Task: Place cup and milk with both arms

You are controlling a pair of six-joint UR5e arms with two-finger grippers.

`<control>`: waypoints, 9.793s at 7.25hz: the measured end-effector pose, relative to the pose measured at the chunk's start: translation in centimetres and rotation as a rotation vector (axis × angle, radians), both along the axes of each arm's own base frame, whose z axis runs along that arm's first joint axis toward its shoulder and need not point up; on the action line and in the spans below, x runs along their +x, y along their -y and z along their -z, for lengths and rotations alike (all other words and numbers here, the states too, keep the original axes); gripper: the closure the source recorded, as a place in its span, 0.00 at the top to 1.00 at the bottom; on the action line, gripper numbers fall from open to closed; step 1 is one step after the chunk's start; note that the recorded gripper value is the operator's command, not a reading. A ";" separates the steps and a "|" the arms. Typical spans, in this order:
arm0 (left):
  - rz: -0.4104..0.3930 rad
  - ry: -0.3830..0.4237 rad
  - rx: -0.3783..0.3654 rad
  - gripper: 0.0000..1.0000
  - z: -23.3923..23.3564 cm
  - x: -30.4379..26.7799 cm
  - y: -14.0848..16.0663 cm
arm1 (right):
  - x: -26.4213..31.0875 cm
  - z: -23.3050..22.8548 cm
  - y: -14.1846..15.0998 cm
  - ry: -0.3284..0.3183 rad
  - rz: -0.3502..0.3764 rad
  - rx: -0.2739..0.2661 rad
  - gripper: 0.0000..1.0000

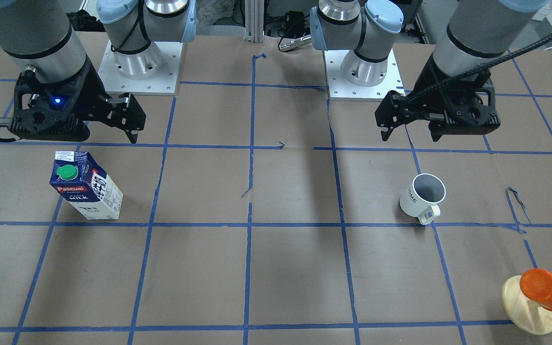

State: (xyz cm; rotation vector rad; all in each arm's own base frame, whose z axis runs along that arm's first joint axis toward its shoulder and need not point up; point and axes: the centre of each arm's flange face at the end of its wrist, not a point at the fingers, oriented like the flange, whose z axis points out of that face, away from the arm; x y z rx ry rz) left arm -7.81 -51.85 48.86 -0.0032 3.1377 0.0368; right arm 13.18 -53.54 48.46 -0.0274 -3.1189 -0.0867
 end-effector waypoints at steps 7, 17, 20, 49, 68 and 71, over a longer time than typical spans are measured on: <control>-0.023 -0.041 0.064 0.98 20.3 10.8 -1.2 | -11.0 11.6 2.2 0.023 -0.056 0.101 1.00; -0.041 -0.022 0.036 0.00 21.6 8.8 -0.2 | -12.8 16.7 0.7 0.021 -0.044 0.184 0.83; -0.131 -0.043 0.013 0.00 19.4 -3.2 0.8 | -12.7 17.0 0.6 0.026 -0.047 0.183 0.68; 0.023 -0.072 -0.139 0.86 3.3 -2.7 0.6 | 16.8 15.0 -2.8 0.080 0.055 0.097 0.91; 0.008 0.019 -0.133 1.00 2.0 -2.0 -0.6 | -3.1 -1.4 -2.0 0.010 -0.026 -0.048 1.00; 0.007 0.016 -0.108 1.00 1.8 -2.1 -1.3 | -3.0 -1.4 -2.1 0.010 -0.026 -0.048 1.00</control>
